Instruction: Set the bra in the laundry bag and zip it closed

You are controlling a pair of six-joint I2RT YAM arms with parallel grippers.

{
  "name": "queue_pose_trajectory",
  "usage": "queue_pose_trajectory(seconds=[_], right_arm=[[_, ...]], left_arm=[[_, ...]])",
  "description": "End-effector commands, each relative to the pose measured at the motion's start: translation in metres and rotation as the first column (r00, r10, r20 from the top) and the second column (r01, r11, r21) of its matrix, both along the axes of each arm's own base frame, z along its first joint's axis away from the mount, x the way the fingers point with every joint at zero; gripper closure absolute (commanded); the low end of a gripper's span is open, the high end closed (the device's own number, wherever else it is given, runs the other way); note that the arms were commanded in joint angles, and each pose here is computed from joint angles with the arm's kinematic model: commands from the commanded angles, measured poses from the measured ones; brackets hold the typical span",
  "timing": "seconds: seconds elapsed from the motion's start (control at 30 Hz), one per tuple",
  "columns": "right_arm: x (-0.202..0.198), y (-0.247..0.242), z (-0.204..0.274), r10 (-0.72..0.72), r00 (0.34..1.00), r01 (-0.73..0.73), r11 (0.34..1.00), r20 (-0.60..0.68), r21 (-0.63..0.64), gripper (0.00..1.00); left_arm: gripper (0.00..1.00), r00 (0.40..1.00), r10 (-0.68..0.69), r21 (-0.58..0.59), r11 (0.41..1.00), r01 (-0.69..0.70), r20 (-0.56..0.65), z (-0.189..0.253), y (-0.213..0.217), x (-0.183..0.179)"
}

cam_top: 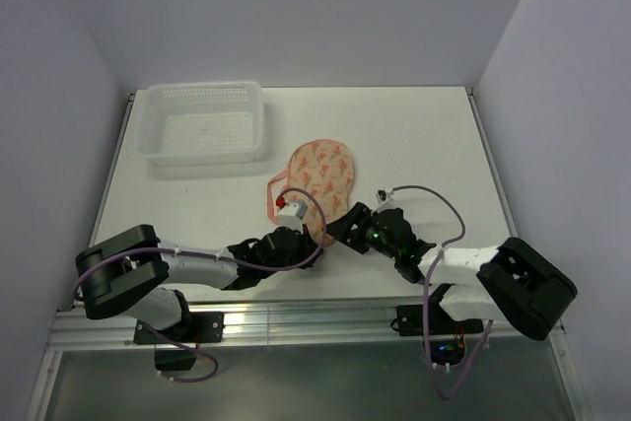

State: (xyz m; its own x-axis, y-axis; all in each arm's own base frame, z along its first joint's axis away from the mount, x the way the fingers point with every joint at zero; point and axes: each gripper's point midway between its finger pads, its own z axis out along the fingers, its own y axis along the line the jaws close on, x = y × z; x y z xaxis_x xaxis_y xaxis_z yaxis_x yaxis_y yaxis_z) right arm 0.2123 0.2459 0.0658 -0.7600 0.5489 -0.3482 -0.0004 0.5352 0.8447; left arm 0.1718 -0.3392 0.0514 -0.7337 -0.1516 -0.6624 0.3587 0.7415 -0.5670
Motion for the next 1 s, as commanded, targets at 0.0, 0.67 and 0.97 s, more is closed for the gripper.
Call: queue_pose_trajectory(seconds=[0.0,0.67,0.97], right_arm=[[0.011,0.018,0.022,0.0,1.0,-0.002,0.994,0.019,0.106,0.31],[-0.004,0.005,-0.007,0.0,0.999,0.0,1.0,-0.037,-0.011,0.18],[0.0,0.0,0.0,-0.039,0.999,0.039,0.999,-0.023,-0.008,0.17]], left_arm=[[1.0,0.999,-0.025,-0.075,0.997,0.027,0.028,0.022,-0.017,0.0],[1.0,0.995,0.013,-0.054,0.999,-0.008,0.098,0.031,-0.014,0.012],[1.0,0.994,-0.017,-0.082,0.996,0.027,0.111,0.035,-0.02,0.01]])
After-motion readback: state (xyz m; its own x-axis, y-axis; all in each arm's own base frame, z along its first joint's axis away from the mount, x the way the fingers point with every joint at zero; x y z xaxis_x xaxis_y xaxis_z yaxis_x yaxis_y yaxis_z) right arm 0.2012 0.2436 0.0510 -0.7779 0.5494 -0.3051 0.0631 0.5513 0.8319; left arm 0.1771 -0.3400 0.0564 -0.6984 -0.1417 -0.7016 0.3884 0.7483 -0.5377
